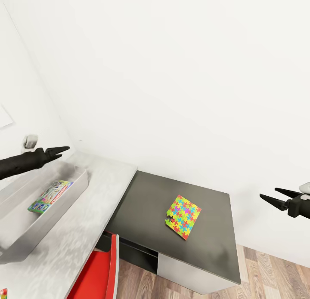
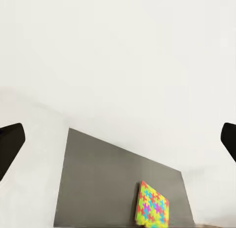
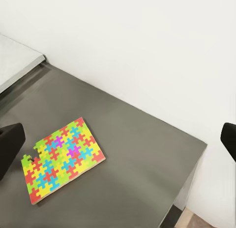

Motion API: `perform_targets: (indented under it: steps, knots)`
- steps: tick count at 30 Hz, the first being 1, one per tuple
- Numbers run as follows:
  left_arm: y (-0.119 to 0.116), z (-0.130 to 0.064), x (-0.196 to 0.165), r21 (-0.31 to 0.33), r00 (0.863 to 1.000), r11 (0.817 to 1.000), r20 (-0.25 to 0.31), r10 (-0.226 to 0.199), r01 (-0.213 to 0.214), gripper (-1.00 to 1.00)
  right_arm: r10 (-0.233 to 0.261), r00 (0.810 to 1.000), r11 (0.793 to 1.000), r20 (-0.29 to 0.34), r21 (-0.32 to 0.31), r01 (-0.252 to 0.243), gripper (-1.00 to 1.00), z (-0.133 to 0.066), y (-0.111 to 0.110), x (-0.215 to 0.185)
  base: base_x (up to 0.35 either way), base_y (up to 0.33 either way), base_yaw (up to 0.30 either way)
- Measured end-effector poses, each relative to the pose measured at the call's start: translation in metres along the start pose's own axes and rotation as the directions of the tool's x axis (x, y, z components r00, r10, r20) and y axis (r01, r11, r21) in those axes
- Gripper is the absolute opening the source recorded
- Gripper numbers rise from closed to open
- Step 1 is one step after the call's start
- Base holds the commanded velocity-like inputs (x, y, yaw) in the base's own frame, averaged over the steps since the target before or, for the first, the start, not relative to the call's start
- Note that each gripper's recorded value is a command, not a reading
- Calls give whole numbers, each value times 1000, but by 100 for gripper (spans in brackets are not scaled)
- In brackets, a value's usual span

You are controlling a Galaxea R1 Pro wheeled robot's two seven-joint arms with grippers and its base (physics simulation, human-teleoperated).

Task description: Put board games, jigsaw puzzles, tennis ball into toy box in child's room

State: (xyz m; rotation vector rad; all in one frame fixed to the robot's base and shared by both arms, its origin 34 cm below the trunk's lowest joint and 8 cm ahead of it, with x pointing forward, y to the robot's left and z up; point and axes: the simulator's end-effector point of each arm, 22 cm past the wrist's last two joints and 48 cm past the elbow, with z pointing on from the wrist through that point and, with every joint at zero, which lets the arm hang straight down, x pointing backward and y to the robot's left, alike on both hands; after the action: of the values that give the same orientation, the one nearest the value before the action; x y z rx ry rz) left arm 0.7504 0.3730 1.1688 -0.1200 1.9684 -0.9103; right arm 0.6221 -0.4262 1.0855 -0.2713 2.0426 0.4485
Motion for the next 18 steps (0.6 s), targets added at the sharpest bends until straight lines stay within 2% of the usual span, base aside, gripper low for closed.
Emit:
perform_targets:
  steps: [1,2,5,7,8,12,18]
  knots:
    - [-36,12,9,89,1000,996,-11,-24,24,100,-2,1000,1000,2,1,2,100,-1,-1,0,0,0,0]
    - [-81,26,17,218,994,969,-13,-112,112,100,-2,1000,1000,5,5,2,100,-2,-2,-1,0,0,0]
    - [-134,41,29,314,981,930,-45,-188,192,100,-2,1000,1000,9,7,1,100,-3,-2,-2,0,0,0]
    - [-149,46,36,335,977,917,-66,-205,215,100,-2,1000,1000,11,7,2,100,-4,-2,-3,0,0,-14]
    - [-165,54,47,361,970,901,-98,-222,242,100,-1,1000,1000,13,8,1,100,-4,-2,-4,0,0,-34]
    - [-186,60,60,391,961,879,-136,-239,274,100,-2,1000,1000,18,8,2,100,-6,-1,-7,0,0,-53]
    - [-198,60,62,406,960,870,-146,-240,280,100,-6,1000,1000,26,8,6,100,-8,0,-10,-114,-56,-69]
